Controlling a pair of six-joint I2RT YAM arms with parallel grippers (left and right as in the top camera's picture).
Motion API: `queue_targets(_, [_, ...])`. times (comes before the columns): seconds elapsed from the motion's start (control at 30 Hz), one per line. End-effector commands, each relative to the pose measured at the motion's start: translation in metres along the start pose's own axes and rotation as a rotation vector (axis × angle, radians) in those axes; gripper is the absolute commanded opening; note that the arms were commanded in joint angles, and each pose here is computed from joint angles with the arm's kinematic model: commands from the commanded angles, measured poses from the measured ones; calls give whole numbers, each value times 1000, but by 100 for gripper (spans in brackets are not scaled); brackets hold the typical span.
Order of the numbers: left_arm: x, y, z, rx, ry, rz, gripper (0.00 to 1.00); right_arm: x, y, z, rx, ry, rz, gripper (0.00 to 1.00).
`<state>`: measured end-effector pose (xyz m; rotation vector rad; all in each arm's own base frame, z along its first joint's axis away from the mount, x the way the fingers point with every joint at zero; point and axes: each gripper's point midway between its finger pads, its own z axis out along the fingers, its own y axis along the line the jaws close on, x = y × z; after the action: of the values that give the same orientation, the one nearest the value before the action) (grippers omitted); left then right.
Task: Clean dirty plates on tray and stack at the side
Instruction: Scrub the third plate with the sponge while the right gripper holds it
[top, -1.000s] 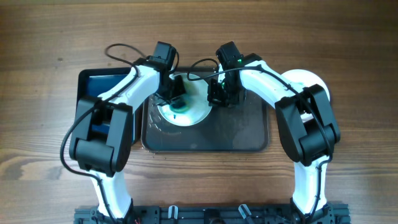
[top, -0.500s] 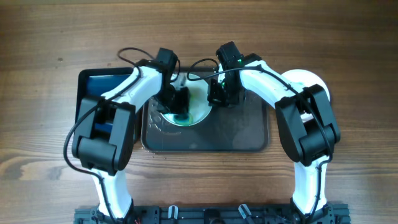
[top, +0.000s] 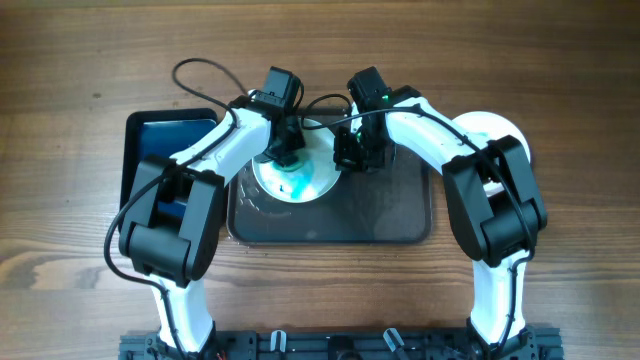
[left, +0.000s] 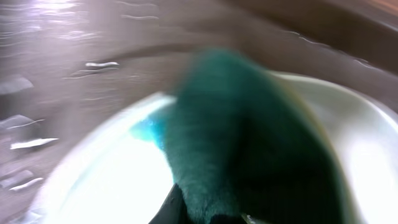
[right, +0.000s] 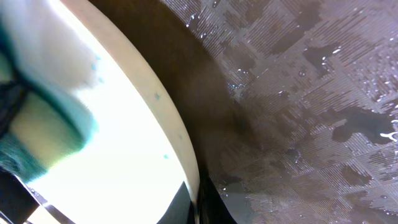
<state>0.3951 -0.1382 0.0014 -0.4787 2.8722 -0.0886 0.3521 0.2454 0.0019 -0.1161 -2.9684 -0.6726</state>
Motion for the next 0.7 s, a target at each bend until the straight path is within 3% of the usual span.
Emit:
queue_targets(0.0, [20, 94, 24, -432, -42, -182, 4, 5, -7, 12, 7, 35, -14, 4])
queue_targets(0.07, [41, 95, 22, -435, 60, -169, 4, 5, -6, 12, 3, 35, -15, 4])
queue_targets(0.13, [69, 81, 22, -340, 235, -97, 4, 5, -6, 12, 3, 35, -15, 4])
queue_targets(0.27, [115, 5, 11, 185, 534, 234, 4, 5, -6, 12, 3, 35, -15, 4])
queue_targets(0.3, [126, -17, -1, 369, 582, 331, 4, 6, -5, 12, -1, 37, -15, 4])
queue_targets(0.37, [128, -35, -10, 512, 581, 407, 4, 6, -5, 12, -4, 39, -15, 4])
queue_targets(0.5, [102, -47, 3, 526, 441, 444, 4, 6, -4, 12, -6, 41, -15, 4])
queue_targets(0.67, [57, -32, 29, 325, 234, 411, 4, 6, -4, 12, -7, 40, -18, 4])
